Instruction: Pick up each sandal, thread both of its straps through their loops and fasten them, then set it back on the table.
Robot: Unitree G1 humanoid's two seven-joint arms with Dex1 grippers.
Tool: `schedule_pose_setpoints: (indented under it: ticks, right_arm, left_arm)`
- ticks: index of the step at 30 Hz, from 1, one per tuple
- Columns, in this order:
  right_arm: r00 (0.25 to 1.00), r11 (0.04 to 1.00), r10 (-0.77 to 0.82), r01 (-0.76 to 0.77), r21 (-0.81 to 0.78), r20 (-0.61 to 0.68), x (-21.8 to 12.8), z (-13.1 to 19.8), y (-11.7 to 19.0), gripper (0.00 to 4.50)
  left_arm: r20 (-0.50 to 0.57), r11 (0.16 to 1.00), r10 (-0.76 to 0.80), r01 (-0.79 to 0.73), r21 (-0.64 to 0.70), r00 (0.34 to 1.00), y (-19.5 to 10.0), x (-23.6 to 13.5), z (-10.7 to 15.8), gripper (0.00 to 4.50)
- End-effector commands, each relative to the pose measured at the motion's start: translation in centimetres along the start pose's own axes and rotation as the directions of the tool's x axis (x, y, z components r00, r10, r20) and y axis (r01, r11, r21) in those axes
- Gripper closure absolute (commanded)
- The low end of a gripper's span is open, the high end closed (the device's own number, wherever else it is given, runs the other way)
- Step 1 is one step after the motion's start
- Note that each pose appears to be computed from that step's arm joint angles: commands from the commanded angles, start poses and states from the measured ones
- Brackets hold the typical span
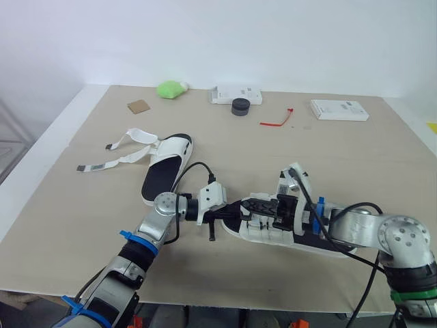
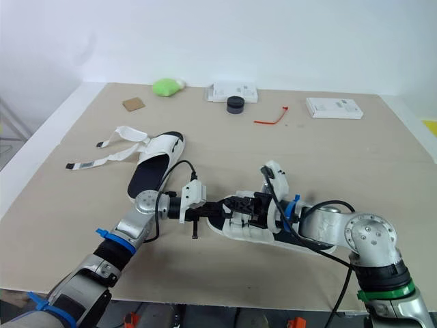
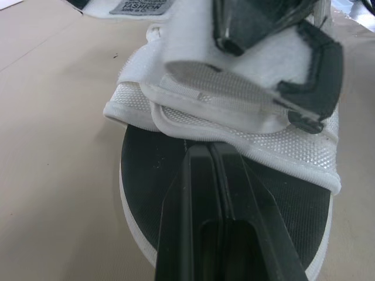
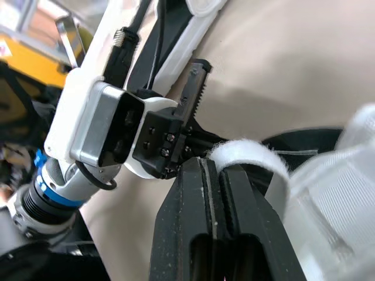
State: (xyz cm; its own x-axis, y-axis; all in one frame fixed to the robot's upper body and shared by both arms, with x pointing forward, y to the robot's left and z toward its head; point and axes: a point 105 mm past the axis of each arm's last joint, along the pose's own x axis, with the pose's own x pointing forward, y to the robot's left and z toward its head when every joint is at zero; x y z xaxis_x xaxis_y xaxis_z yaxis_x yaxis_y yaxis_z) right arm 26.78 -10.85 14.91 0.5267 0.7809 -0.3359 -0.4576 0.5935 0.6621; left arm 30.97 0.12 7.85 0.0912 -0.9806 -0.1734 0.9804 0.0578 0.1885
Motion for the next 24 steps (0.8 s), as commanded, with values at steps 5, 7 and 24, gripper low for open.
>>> schedule_pose_setpoints:
  ticks: [5, 7, 24]
  right_arm:
    - [0.973, 0.972, -0.132, 0.089, 0.218, 0.191, -1.2, 3.3, -2.4, 4.44]
    - [0.966, 0.959, -0.183, 0.135, 0.249, 0.181, -1.0, 3.3, -3.2, 4.44]
    - [0.939, 0.907, -0.281, 0.191, 0.376, 0.200, -0.6, 3.7, -4.9, 0.99]
  left_arm:
    - [-0.226, 0.983, -0.052, 0.010, -0.186, 0.973, -2.5, -0.9, -6.9, 4.50]
    - [-0.225, 0.983, -0.054, 0.012, -0.184, 0.973, -2.5, -0.8, -6.8, 4.50]
    - [-0.226, 0.983, -0.057, 0.015, -0.184, 0.972, -2.6, -0.8, -6.9, 4.50]
